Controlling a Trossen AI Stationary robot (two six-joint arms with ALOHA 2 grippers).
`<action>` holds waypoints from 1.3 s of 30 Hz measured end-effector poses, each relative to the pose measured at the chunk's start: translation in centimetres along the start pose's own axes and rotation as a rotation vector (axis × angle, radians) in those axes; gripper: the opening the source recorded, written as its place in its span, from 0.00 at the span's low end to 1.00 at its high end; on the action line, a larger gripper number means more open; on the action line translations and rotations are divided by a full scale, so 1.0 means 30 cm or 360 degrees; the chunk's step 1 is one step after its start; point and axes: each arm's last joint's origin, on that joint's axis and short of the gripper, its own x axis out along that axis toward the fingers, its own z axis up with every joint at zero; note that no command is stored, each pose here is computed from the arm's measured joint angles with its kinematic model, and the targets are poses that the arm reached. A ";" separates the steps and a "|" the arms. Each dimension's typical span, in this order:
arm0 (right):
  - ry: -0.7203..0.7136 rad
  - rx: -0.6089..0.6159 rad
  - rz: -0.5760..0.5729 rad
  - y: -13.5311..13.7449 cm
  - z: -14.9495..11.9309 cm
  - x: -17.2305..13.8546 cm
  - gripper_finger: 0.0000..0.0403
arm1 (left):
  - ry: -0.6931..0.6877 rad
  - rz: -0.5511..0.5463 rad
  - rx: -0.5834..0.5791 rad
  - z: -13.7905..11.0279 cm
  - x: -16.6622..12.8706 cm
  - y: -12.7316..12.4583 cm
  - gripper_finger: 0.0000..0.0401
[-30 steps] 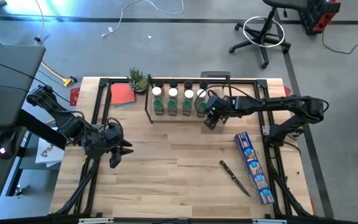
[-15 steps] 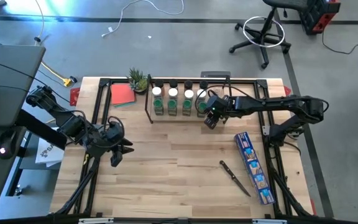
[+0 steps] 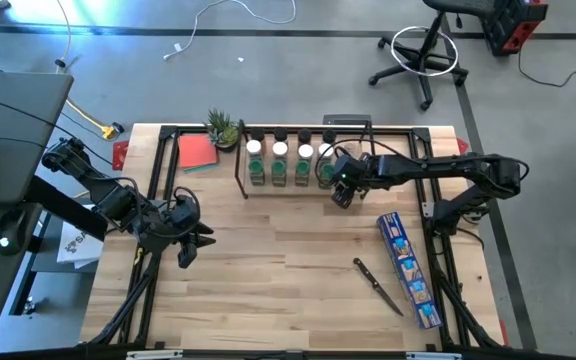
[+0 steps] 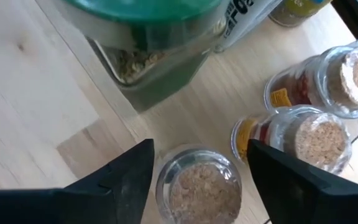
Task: Shelf spices
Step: Put the transparent seasoning bottle on the shelf aligned with the other transparent seasoning bottle
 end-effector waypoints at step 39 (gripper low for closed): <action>0.0223 -0.0214 0.0298 0.099 -0.036 -0.164 0.22 | -0.0049 -0.0031 -0.0002 0.008 -0.001 -0.009 0.34</action>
